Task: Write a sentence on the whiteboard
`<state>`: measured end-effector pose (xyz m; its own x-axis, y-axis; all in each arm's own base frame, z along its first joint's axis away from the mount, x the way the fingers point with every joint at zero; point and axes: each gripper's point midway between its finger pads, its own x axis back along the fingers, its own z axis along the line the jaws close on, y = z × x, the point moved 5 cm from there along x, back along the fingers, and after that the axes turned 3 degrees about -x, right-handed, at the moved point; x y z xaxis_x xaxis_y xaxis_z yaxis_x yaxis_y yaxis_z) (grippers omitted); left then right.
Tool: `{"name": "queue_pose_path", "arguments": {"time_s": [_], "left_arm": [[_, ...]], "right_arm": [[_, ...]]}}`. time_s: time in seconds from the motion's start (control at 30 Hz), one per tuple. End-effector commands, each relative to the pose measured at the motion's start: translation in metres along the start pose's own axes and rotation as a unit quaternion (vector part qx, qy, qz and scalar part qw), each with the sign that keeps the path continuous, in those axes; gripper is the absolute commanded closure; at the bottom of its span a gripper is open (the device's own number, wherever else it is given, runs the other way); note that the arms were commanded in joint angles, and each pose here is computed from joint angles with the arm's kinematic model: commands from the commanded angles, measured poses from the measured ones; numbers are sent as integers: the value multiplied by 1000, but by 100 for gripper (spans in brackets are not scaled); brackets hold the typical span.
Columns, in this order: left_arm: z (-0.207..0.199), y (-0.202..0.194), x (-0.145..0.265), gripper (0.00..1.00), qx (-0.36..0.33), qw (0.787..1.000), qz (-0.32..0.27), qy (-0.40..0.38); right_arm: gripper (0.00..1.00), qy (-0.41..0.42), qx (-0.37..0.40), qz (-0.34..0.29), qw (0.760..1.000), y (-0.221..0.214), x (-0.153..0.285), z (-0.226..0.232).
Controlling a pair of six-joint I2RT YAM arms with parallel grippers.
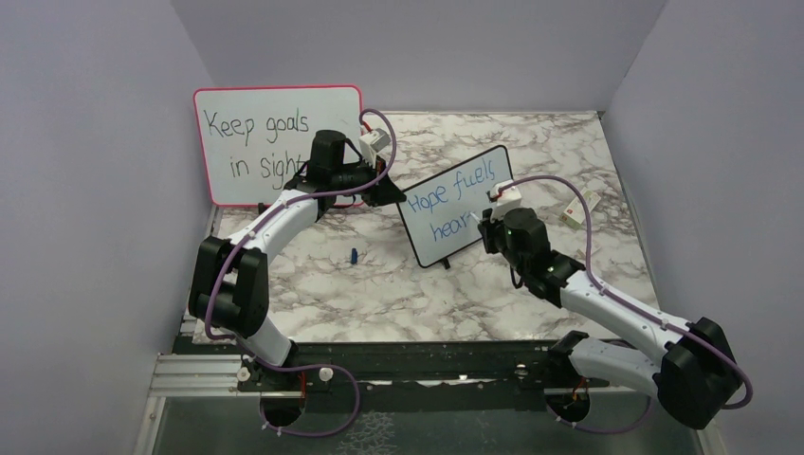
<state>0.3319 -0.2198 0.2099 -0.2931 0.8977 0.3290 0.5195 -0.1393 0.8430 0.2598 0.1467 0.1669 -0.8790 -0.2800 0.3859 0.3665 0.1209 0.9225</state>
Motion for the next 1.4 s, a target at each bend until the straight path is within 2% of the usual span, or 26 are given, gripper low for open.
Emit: {"name": "queue_pose_path", "arguments": {"time_s": [0.0,0.57,1.13,1.37], "left_arm": [[8,-30,-8,100,23,998,52,15],[8,-30,-9,100,24,998,53,13],[7,-30,-8,100,24,998,52,14],[8,-30,-8,100,23,998,52,14]], "right_arm": [[99,-3,-5,-22,1000,14,-4,0],[99,-13,-8,-25,1000,14,-8,-2],[99,-2,-21,60,998,-27,1,0],[99,-4,-21,75,997,-33,-1,0]]}}
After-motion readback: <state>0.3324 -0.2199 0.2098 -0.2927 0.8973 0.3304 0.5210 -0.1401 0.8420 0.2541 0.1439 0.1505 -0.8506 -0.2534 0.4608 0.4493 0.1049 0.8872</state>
